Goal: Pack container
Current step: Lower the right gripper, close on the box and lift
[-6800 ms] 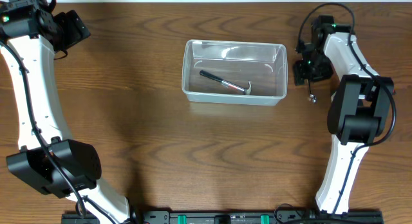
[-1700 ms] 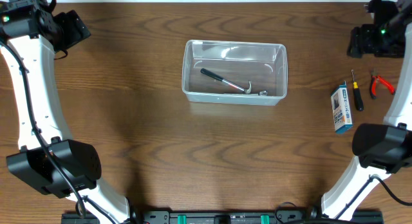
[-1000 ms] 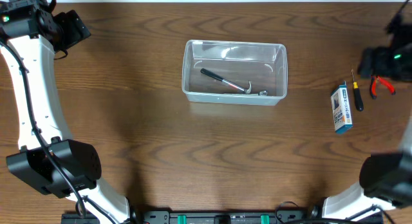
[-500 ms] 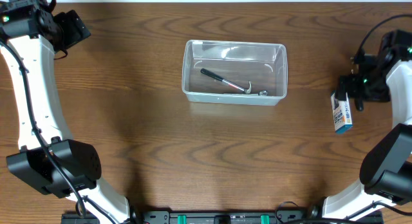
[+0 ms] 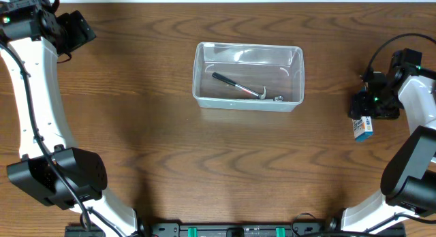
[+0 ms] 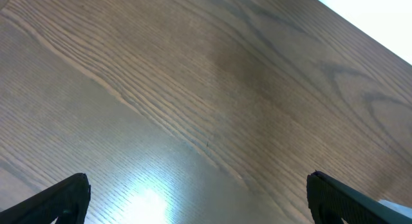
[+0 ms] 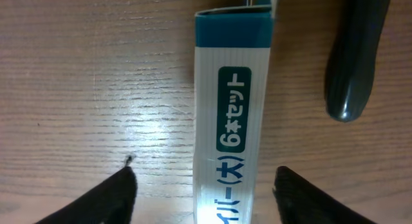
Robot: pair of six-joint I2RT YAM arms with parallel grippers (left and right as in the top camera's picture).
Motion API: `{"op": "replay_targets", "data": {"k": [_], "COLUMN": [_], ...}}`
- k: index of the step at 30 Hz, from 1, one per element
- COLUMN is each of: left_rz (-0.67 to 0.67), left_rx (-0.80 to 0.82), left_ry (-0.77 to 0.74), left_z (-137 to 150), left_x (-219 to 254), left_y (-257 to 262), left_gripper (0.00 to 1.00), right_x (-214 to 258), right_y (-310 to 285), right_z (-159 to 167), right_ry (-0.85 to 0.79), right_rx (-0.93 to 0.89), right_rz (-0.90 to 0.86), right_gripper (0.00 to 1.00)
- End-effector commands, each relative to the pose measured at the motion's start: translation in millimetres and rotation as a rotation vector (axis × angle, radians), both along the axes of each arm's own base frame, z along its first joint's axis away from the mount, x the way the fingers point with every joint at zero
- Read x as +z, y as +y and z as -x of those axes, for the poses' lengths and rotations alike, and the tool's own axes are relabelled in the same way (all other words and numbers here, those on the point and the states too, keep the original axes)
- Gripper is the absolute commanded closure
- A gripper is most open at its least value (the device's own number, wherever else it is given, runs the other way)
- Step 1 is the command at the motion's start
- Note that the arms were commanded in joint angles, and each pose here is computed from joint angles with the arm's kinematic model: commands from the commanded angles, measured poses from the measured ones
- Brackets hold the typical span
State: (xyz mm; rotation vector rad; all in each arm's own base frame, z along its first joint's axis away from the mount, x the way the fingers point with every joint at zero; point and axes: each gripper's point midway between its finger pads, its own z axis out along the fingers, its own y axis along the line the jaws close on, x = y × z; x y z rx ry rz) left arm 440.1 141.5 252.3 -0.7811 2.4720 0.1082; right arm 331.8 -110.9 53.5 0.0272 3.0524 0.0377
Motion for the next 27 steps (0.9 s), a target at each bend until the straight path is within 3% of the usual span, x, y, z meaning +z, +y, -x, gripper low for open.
{"op": "replay_targets", "data": {"k": [1, 8, 15, 21, 27], "left_rz": [-0.013, -0.013, -0.013, -0.013, -0.013], "left_rx": [0.007, 0.007, 0.007, 0.007, 0.007], "left_ry": [0.006, 0.006, 0.006, 0.006, 0.006], "left_z": [0.4, 0.4, 0.4, 0.4, 0.4], "left_x": [-0.1, -0.1, -0.1, -0.1, -0.1], "left_y": [2.6, 2.6, 2.6, 2.6, 2.6], "left_gripper": [0.02, 0.02, 0.02, 0.02, 0.02], "right_x": [-1.7, -19.5, -19.6, -19.3, -14.6], "right_y": [1.7, 4.2, 3.9, 3.8, 2.9], "right_z": [5.1, 13.6, 13.5, 13.3, 8.0], "right_ry": [0.001, 0.013, 0.013, 0.013, -0.002], "right_rx": [0.006, 0.005, -0.007, -0.021, -0.048], "right_rz": [-0.007, -0.008, -0.008, -0.009, -0.009], "right_gripper": [0.38, 0.38, 0.56, 0.84, 0.9]}}
